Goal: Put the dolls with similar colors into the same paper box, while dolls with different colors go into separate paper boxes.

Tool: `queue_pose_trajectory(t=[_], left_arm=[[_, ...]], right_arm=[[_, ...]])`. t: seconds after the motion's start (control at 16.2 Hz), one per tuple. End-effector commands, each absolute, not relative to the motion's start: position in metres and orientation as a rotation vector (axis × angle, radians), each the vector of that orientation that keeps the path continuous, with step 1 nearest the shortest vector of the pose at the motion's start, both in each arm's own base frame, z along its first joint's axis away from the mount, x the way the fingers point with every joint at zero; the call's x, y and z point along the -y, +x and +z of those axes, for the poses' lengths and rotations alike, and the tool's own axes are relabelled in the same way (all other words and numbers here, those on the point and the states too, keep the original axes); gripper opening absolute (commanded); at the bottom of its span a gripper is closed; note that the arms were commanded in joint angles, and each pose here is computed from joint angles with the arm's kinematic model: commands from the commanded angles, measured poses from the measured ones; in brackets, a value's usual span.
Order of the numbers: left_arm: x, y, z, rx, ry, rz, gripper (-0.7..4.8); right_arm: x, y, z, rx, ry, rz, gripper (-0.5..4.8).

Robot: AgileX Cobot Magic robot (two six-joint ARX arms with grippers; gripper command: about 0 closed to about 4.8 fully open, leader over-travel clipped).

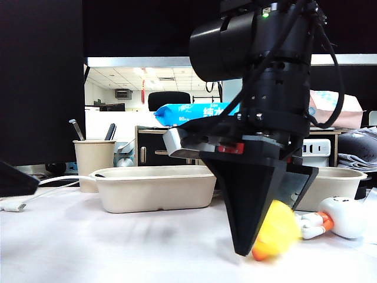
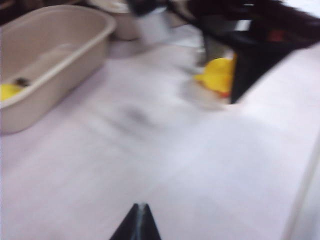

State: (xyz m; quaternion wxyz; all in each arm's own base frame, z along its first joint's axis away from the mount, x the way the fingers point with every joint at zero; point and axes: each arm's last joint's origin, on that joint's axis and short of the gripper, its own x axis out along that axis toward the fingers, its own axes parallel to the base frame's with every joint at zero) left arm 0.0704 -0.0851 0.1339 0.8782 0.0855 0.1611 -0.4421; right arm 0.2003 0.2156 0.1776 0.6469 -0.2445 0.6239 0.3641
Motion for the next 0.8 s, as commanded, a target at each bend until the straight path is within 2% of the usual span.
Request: queue_pose_trajectory(t=[0.06, 0.12, 0.37, 0.55, 0.68, 0.8], left_arm=[[0.0887, 0.0664, 0.1349, -0.324, 0.184, -0.972, -0.05], [0.0892, 0.0657, 0.1349, -0.323, 0.184, -0.981, -0.05], [0.0892, 0.0658, 0.1349, -0.324, 0.185, -0.981, -0.05], [0.0892, 0.0658, 0.1349, -0.324, 0.185, -0.981, -0.05], [0.0892, 0.0658, 0.1349, -0.323, 0.185, -0.981, -0.05], [0.0895, 0.0653, 0.1349, -0.323, 0.186, -0.984, -0.05]], right_arm=[[-0.2150, 0.1993, 0.1784, -1.427, -0.557, 0.829, 2.56], [-0.2148, 0.1991, 0.1784, -1.430, -0.556, 0.830, 2.14], [-0.2144, 0.1986, 0.1785, -1.436, -0.558, 0.828, 2.11], [-0.2137, 0.1977, 0.1795, -1.450, -0.552, 0.829, 2.80], [-0.2113, 0.1954, 0.1793, -1.484, -0.563, 0.821, 2.86], [-0.2103, 0.1944, 0.1804, -1.491, -0.565, 0.819, 3.66]])
